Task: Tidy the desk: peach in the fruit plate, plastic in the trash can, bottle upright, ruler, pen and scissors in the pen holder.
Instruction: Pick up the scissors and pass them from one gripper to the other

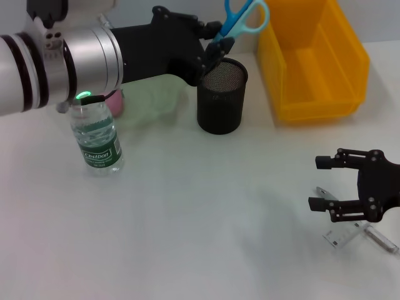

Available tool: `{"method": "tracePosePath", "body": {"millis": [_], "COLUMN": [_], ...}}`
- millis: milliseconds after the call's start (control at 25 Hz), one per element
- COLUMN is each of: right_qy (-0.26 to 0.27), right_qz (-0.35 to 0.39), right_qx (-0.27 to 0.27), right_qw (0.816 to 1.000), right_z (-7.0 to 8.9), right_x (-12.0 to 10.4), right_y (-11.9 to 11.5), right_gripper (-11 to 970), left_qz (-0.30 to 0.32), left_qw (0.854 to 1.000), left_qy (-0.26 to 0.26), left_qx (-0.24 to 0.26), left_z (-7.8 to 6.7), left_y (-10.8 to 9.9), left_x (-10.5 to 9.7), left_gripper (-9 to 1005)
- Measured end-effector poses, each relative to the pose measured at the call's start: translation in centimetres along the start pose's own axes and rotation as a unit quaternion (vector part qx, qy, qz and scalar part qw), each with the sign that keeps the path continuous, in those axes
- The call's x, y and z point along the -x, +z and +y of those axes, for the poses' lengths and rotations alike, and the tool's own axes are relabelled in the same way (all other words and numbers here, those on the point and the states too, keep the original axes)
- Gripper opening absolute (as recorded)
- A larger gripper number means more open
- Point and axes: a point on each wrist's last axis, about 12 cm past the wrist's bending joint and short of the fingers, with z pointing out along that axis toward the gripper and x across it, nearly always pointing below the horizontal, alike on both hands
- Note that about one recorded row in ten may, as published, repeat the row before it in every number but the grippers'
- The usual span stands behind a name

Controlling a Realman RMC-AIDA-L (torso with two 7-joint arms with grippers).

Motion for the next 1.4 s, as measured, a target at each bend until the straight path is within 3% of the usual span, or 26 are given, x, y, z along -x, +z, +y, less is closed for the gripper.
{"method": "tracePosePath", "body": {"millis": [320, 560, 1040, 1400], "right_qy": [0.001, 0.010, 0.008, 0.001], "right_qz": [-0.001, -0.005, -0.028, -0.089], "right_qx": [-0.004, -0.010, -0.035, -0.064], "right_qw": [1.000, 1.000, 0.999, 0.994], "right_z": [-0.2, -0.2, -0.3, -0.3], "right_x": [0.1, -0.3, -0.3, -0.2], "right_y": [0.3, 0.7, 1.0, 1.1], "right_gripper": [813, 814, 814, 814], "left_qz": [-0.095, -0.166, -0.204, -0.240], "left_qw": [0.995, 0.986, 0.978, 0.970], "left_qy": [0.017, -0.004, -0.013, -0.020], "left_qx": [-0.003, 0.018, 0.035, 0.043], "left_z": [0.4, 1.4, 2.4, 2.5], "left_y": [0.9, 1.8, 3.2, 2.6], "left_x": [-1.8, -3.5, -5.4, -6.1], "left_gripper": [229, 229, 229, 229]}}
